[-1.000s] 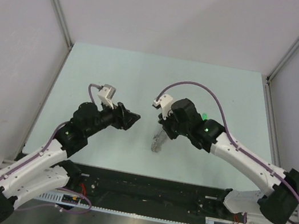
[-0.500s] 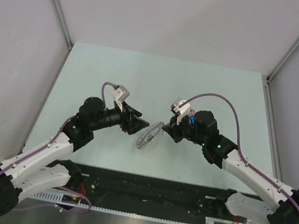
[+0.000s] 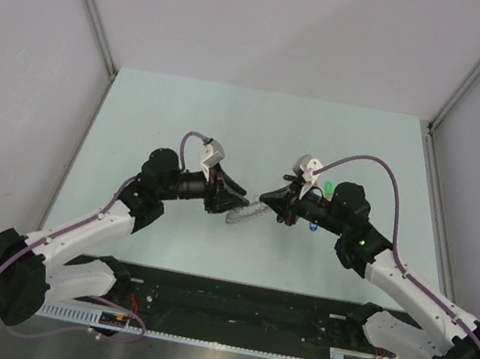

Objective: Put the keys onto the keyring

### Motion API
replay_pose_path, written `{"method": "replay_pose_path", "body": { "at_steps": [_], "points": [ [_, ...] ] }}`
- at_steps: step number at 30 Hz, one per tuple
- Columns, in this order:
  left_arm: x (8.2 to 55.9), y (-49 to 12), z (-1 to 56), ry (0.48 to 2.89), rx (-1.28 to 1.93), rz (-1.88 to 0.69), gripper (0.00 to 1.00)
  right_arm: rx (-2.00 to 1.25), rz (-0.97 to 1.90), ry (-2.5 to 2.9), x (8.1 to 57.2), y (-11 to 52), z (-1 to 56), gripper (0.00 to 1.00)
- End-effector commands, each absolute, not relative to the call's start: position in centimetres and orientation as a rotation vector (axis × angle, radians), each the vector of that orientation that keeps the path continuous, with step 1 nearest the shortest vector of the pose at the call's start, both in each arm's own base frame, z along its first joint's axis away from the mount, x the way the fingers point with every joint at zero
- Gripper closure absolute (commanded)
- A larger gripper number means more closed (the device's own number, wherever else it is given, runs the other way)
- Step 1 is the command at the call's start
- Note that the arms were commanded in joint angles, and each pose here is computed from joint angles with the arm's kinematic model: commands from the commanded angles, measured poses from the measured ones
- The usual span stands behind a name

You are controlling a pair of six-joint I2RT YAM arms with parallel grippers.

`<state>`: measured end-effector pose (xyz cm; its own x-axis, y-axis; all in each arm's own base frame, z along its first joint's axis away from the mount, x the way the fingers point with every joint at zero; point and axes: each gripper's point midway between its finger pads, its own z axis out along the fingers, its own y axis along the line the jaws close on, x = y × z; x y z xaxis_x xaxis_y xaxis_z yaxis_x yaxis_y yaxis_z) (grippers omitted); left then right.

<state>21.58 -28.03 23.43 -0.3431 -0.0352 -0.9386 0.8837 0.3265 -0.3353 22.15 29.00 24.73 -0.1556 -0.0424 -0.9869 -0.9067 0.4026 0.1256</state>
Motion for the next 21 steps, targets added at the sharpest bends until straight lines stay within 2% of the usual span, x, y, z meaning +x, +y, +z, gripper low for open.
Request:
{"method": "replay_pose_path", "body": {
  "at_steps": [1,10,16,21],
  "points": [
    [20.9,-29.3,26.3,1.444,0.906,-1.249,0.61,-0.884,1.014,1.371,21.2,29.3,28.6,1.00],
    [19.4,-30.1,26.4,1.394,0.996,-1.365,0.67,-0.911,1.036,1.366,20.7,29.4,28.5,1.00],
    [18.9,-30.5,26.0,1.401,1.020,-1.384,0.79,-0.920,1.051,1.362,20.6,29.7,28.4,1.00],
    [18.8,-30.7,25.7,1.405,1.020,-1.380,0.84,-0.926,1.061,1.359,20.4,29.7,28.4,1.00]
  ]
}}
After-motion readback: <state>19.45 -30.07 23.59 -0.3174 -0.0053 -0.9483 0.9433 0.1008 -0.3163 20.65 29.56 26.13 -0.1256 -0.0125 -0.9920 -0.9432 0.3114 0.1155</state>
